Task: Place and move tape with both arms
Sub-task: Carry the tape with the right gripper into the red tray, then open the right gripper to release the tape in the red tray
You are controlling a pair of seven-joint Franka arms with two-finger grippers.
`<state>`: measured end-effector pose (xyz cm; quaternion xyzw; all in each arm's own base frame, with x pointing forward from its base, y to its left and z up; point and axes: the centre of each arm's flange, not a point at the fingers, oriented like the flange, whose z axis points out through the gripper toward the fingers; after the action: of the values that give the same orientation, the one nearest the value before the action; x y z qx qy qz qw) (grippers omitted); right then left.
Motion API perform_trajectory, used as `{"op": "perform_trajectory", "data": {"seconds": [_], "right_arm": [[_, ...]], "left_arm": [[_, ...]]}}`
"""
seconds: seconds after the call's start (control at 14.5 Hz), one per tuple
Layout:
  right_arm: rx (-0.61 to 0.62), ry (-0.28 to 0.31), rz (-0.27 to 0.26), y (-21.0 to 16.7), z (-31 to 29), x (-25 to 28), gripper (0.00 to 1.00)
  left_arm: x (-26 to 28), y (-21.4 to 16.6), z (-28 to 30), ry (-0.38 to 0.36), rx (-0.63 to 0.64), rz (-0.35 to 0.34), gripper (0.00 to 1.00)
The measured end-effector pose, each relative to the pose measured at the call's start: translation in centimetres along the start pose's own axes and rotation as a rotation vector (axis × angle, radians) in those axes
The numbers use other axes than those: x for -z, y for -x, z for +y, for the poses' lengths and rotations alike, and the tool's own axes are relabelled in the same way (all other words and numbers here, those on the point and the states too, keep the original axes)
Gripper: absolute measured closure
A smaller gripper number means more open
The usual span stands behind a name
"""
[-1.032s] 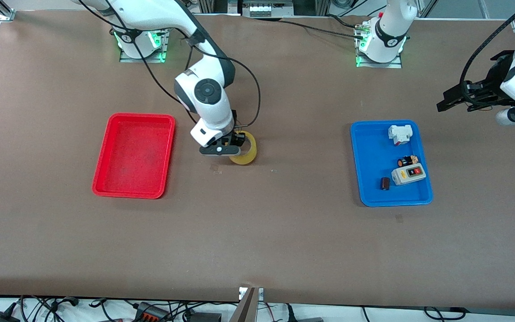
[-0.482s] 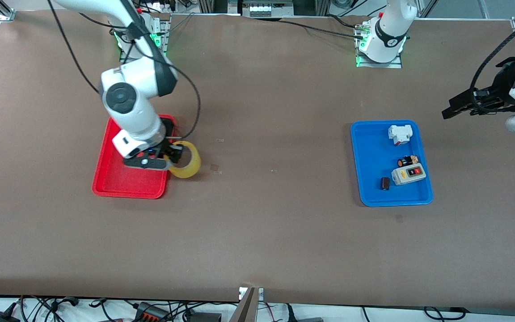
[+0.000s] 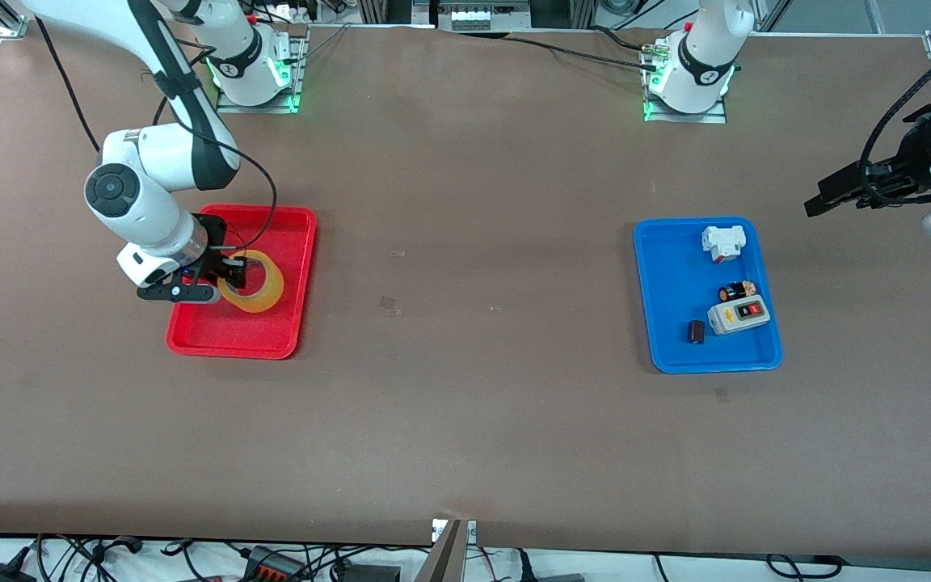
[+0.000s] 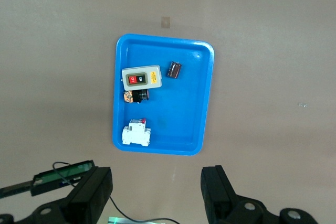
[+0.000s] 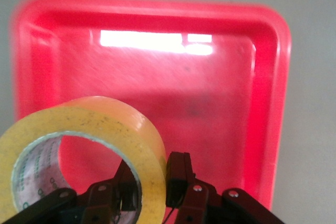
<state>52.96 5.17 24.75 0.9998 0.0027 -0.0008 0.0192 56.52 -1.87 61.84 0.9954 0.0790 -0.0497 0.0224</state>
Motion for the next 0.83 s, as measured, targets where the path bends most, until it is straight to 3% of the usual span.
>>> {"op": "perform_trajectory", "data": {"seconds": [0.34,0.69,0.83], "right_arm": [[0.012,0.0,-0.043,1.4,-0.1,-2.5,0.8],[-0.004,-0.007,-0.044,1.4,0.7,-5.2,0.76],[-0.006,-0.008,-0.034,1.2,0.7,-5.0,0.52]], "left_arm": [[-0.5,0.6,-0.1,-0.008,-0.137,-0.056,0.0],[-0.5,0.7,-0.1,-0.011,-0.157,-0.061,0.0],[-0.5,0.7,0.0,-0.011,-0.159,-0.062,0.0]]}}
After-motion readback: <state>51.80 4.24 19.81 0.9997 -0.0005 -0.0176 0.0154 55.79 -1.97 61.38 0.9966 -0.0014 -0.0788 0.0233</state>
